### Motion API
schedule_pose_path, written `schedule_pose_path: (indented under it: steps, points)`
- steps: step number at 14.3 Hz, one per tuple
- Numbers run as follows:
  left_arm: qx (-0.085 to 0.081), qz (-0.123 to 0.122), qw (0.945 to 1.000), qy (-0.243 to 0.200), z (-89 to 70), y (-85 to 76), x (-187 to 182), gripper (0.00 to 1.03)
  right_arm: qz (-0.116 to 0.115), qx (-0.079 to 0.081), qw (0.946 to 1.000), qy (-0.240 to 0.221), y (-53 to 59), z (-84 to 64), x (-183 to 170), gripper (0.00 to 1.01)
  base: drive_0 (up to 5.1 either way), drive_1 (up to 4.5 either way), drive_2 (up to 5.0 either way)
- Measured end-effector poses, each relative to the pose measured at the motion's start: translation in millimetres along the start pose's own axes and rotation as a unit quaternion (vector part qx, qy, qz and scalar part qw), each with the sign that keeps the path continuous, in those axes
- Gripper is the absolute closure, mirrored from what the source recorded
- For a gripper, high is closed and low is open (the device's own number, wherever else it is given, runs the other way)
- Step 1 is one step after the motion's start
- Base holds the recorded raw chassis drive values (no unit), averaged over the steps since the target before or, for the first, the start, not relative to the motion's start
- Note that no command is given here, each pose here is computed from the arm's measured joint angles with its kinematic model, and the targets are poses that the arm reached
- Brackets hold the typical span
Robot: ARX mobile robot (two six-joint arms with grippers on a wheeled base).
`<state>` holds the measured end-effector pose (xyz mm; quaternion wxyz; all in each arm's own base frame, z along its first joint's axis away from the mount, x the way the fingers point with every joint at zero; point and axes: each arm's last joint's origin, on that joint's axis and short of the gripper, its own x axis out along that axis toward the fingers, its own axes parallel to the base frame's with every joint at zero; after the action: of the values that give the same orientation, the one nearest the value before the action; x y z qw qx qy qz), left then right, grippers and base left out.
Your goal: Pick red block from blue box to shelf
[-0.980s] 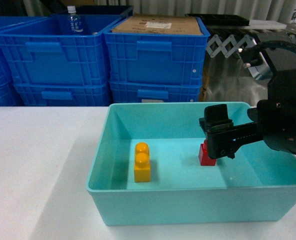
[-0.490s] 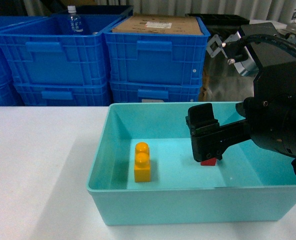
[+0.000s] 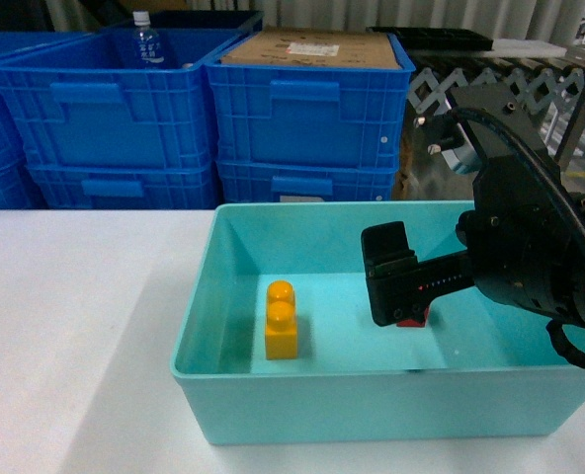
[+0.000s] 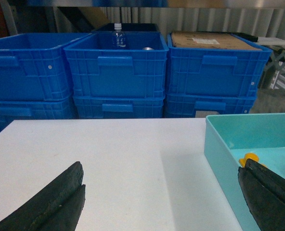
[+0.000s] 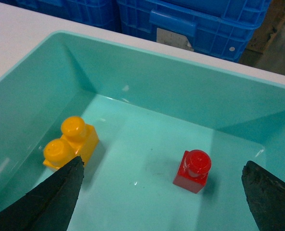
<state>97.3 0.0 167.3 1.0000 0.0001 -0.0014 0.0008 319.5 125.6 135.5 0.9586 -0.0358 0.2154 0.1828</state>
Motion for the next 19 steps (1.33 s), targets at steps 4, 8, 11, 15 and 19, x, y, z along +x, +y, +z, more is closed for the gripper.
schedule_pose_path:
  steps: [4,8,11,15,19]
  points:
    - [0.000,0.000,1.0000,0.000,0.0,0.0,0.0,0.05,-0.019,0.088,0.9959,0.009,-24.7,11.6,18.3,0.03,0.0,0.00,0.0]
    - [0.000,0.000,1.0000,0.000,0.0,0.0,0.0,0.05,-0.008,0.134,0.9909,-0.009,-32.3,25.0,23.8,0.03,0.0,0.00,0.0]
    - [0.000,0.000,1.0000,0.000,0.0,0.0,0.0,0.05,0.008,0.126,0.9920,0.000,-16.8,18.2,25.0,0.03,0.0,0.00,0.0]
    - [0.000,0.000,1.0000,0.000,0.0,0.0,0.0,0.05,0.007,0.139,0.9898,0.031,-22.4,-12.1,34.1,0.03,0.0,0.00,0.0]
    - [0.000,0.000,1.0000,0.000,0.0,0.0,0.0,0.05,0.004,0.153,0.9878,0.028,-38.7,-16.8,35.7,0.03,0.0,0.00,0.0]
